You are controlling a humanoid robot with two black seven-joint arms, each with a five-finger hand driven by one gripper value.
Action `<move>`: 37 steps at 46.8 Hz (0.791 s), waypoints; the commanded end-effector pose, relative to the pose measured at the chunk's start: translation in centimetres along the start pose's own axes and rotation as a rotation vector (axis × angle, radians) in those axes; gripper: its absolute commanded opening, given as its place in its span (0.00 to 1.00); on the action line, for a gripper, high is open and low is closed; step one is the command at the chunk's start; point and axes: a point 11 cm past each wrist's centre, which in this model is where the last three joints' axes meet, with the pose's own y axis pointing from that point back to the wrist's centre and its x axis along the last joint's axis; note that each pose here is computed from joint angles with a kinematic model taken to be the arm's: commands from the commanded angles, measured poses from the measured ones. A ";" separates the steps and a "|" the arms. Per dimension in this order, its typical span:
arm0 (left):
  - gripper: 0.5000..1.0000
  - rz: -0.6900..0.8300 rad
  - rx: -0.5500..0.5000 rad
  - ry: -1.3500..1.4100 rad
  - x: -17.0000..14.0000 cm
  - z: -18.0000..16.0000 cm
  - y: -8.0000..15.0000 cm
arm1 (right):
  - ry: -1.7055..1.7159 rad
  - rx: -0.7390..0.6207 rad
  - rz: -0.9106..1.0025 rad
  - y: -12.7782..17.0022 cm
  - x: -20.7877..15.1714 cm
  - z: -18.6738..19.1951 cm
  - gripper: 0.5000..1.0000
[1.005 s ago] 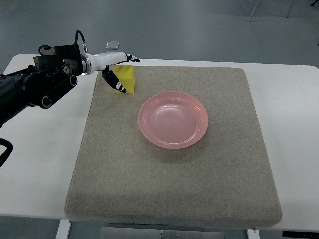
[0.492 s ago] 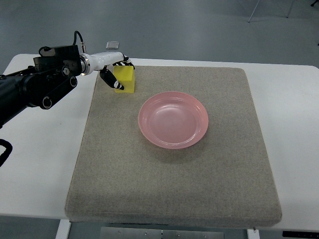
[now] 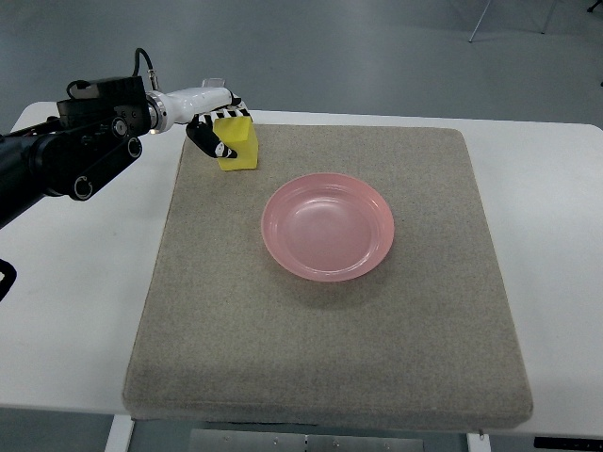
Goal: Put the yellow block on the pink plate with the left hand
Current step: 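Lift the held yellow cube and carry it over the pink plate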
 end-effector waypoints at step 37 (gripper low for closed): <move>0.00 -0.166 -0.441 -0.254 -2.1 13.2 5.5 | 0.000 -0.002 0.002 0.0 0.1 0.0 0.85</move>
